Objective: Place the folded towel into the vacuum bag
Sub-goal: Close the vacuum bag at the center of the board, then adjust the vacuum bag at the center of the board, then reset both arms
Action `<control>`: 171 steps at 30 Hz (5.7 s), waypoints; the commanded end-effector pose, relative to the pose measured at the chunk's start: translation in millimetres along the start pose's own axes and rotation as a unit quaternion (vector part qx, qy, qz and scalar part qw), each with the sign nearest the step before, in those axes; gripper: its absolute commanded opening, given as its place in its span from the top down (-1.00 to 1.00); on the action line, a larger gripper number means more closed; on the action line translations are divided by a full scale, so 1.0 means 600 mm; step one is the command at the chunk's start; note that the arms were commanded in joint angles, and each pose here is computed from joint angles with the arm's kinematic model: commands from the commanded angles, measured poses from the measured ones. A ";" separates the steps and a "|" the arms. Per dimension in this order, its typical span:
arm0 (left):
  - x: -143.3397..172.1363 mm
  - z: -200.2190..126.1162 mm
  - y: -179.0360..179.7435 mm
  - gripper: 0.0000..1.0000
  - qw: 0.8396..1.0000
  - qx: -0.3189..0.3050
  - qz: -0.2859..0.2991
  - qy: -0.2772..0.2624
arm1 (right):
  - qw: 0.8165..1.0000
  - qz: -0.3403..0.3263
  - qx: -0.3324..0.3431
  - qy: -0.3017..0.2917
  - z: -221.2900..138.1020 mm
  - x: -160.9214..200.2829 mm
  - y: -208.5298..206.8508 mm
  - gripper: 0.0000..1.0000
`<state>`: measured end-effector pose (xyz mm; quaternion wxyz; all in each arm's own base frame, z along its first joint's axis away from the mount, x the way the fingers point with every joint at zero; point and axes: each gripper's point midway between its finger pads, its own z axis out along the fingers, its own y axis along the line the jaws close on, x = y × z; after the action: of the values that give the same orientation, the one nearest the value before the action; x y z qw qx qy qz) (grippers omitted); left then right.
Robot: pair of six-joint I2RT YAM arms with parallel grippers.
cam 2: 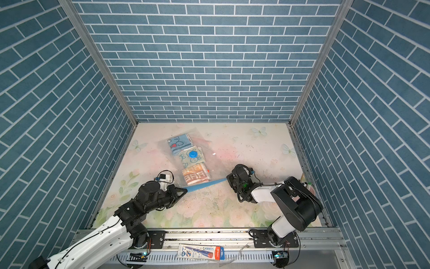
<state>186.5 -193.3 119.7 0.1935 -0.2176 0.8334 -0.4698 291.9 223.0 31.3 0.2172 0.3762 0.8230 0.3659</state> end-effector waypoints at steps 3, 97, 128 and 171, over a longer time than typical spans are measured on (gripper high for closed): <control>-0.030 0.004 0.002 0.86 0.999 -0.013 0.016 -0.037 | 0.993 -0.073 0.070 -0.068 -0.018 -0.073 -0.063 0.43; -0.226 0.213 0.055 1.00 0.988 -0.102 0.113 0.012 | 0.877 -0.387 -0.104 0.266 -0.006 0.056 0.106 0.58; -0.289 0.238 -0.014 0.60 0.966 -0.150 0.209 -0.030 | 0.921 -0.340 0.125 0.146 -0.049 -0.042 0.003 1.00; -0.450 -0.321 -0.103 -0.99 0.719 -0.400 0.332 -0.461 | 0.722 -0.530 0.143 -0.422 -0.403 -0.325 0.257 -0.96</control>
<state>316.7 38.4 316.5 0.5995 -0.1469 0.7778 0.1186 331.3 70.5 293.8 0.6039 -0.0304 0.7958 -0.0328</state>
